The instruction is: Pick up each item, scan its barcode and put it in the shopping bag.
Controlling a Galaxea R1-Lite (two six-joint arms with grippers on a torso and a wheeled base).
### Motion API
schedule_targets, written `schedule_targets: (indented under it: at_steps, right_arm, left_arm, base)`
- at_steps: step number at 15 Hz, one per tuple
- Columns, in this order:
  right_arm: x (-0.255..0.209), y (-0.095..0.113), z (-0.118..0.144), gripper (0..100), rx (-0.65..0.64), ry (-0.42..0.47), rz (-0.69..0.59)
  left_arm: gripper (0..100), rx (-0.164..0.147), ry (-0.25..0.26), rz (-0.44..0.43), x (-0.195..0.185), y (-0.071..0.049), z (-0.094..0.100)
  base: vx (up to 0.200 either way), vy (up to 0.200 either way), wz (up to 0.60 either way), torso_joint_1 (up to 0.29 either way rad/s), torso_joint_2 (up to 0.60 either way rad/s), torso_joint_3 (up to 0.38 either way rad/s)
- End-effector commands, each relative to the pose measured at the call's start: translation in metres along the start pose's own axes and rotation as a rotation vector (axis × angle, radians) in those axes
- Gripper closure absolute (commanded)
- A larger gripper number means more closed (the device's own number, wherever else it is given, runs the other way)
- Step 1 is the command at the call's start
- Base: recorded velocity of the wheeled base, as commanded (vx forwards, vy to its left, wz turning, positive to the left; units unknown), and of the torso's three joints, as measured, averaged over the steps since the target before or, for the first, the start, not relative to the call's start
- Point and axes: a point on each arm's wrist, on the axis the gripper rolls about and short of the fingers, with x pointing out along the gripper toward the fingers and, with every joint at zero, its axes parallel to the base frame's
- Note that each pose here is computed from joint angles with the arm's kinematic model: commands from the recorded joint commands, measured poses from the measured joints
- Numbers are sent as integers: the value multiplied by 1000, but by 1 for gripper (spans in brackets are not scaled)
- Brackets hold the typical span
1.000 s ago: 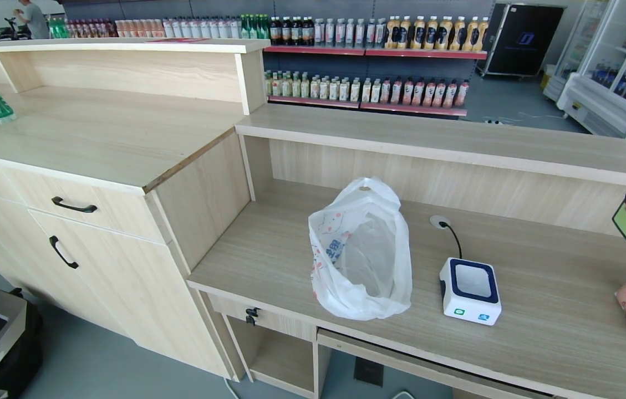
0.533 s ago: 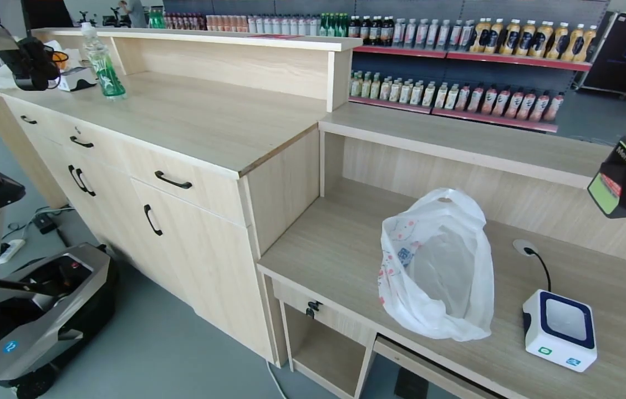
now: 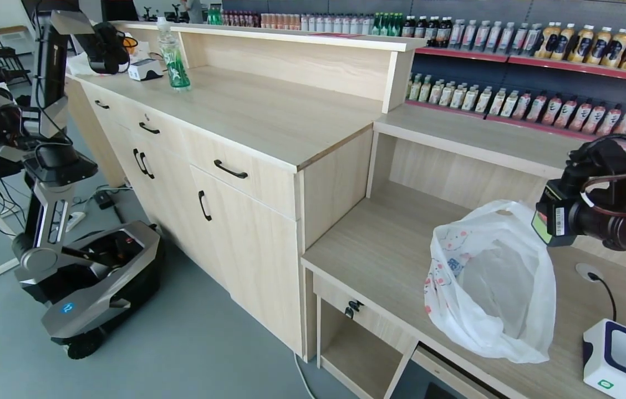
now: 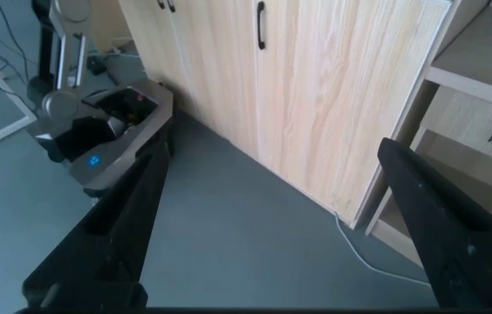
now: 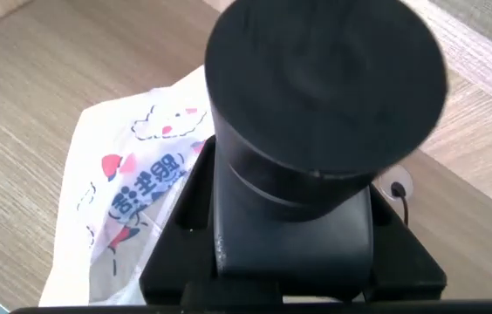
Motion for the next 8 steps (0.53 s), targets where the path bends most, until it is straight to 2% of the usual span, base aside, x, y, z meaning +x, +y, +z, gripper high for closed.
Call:
schedule_targets:
  at_steps: [1, 8]
  right_arm:
    - [29, 11, -34, 100, -12, 79, 19]
    - [53, 21, -64, 100, -18, 158, 37]
  left_arm:
    - [0, 0, 0, 1, 0, 0, 0]
    - [0, 0, 0, 1, 0, 0, 0]
  base:
    - [0, 0, 0, 0, 0, 0]
    - [0, 0, 0, 0, 0, 0]
